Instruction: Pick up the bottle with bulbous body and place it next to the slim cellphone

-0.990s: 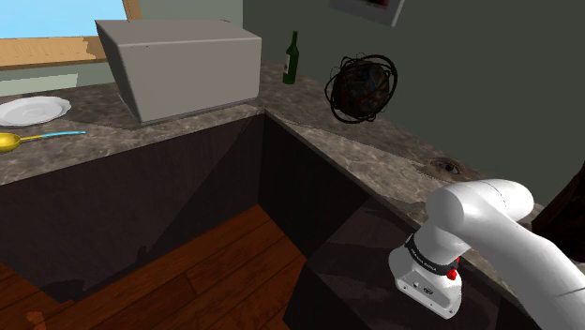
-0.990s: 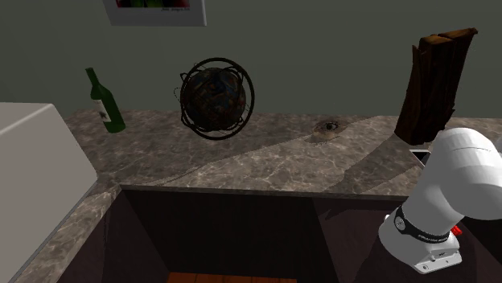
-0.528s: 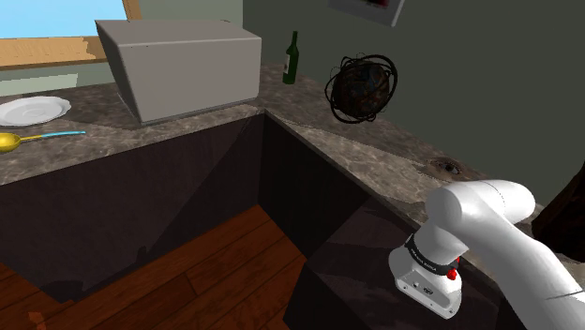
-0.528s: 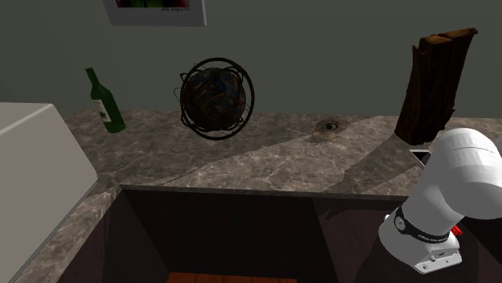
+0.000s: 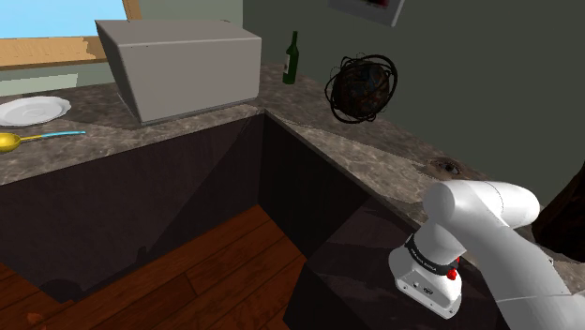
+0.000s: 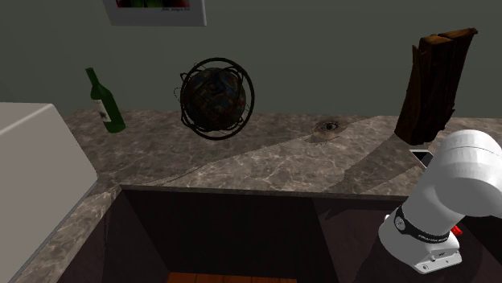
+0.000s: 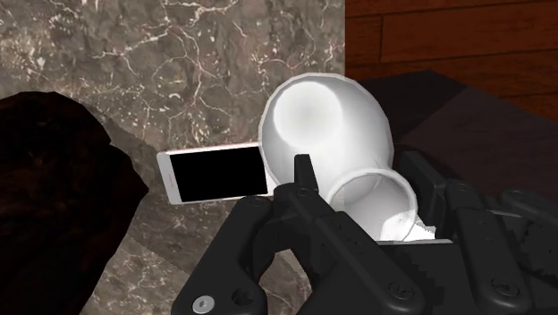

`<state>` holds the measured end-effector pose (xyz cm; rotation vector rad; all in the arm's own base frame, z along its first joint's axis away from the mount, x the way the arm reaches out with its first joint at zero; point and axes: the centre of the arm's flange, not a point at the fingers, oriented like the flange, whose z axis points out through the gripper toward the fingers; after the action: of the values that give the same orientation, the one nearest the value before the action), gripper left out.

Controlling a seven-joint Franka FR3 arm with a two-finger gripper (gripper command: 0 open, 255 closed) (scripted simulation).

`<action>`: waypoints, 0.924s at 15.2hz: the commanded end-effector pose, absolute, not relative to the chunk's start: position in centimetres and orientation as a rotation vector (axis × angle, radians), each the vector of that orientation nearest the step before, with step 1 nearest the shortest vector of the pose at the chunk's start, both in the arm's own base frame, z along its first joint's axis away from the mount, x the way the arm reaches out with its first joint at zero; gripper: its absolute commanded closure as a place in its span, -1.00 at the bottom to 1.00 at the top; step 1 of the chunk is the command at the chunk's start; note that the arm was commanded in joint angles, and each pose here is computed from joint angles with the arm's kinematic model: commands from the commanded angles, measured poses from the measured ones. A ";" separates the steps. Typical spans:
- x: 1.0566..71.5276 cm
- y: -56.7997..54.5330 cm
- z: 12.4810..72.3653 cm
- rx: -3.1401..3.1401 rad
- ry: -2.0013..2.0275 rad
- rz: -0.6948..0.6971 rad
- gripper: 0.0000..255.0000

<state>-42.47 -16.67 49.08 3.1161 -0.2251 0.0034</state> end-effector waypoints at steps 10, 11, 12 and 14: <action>-42.4 -16.7 44.1 3.114 -0.225 0.006 1.00; -42.4 -16.7 44.1 3.114 -0.225 0.006 1.00; -42.4 -16.7 44.1 3.114 -0.225 0.006 1.00; -42.4 -16.7 44.1 3.114 -0.225 0.006 1.00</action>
<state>-42.44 -16.68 44.08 3.1147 -0.2248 0.0061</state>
